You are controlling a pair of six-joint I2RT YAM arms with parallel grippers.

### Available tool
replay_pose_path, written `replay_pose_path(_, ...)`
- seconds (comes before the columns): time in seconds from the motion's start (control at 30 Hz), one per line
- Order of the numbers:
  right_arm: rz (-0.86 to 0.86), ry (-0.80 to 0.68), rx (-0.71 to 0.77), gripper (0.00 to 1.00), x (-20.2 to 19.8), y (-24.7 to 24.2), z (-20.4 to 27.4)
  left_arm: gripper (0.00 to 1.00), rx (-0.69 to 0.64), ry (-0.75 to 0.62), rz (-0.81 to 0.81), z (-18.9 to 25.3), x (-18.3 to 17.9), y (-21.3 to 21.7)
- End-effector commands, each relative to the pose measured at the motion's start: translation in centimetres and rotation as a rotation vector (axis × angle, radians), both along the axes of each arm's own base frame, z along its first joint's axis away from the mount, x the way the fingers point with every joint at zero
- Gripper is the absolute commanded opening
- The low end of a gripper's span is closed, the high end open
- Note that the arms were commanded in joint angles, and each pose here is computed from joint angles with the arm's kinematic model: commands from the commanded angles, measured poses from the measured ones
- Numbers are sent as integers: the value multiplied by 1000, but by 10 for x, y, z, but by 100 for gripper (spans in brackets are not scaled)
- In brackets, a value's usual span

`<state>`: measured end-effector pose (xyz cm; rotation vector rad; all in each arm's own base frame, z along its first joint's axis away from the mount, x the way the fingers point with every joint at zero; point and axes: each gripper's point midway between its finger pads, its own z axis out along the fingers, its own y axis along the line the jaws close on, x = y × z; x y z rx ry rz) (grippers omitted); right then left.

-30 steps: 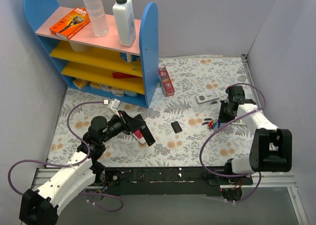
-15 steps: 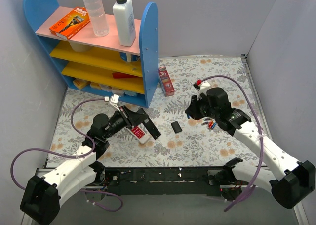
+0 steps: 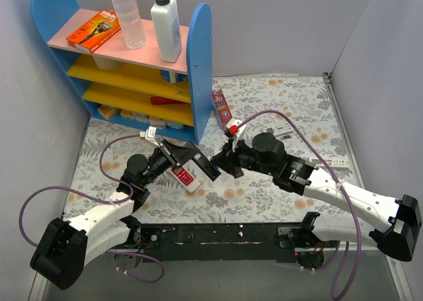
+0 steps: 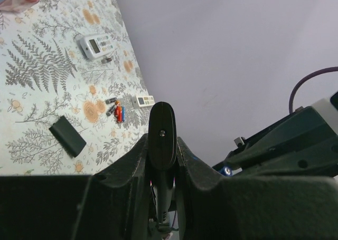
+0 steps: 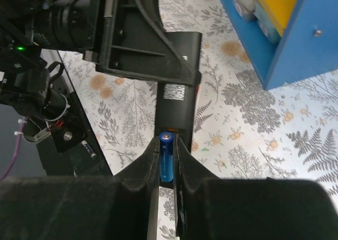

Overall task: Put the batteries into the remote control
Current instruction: Load the battery into the remote control.

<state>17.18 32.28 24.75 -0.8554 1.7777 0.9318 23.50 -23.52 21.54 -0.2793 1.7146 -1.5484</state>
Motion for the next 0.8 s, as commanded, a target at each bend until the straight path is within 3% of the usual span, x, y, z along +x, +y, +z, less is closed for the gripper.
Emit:
replay_pose_path(0.0, 21, -106, 111, 2, 0, 24, 42, 0, -64, -48, 34, 21, 4, 3)
replay_pose_path(0.77, 16, -76, 5, 3, 0, 28, 4, 0, -110, -79, 8, 35, 2, 1)
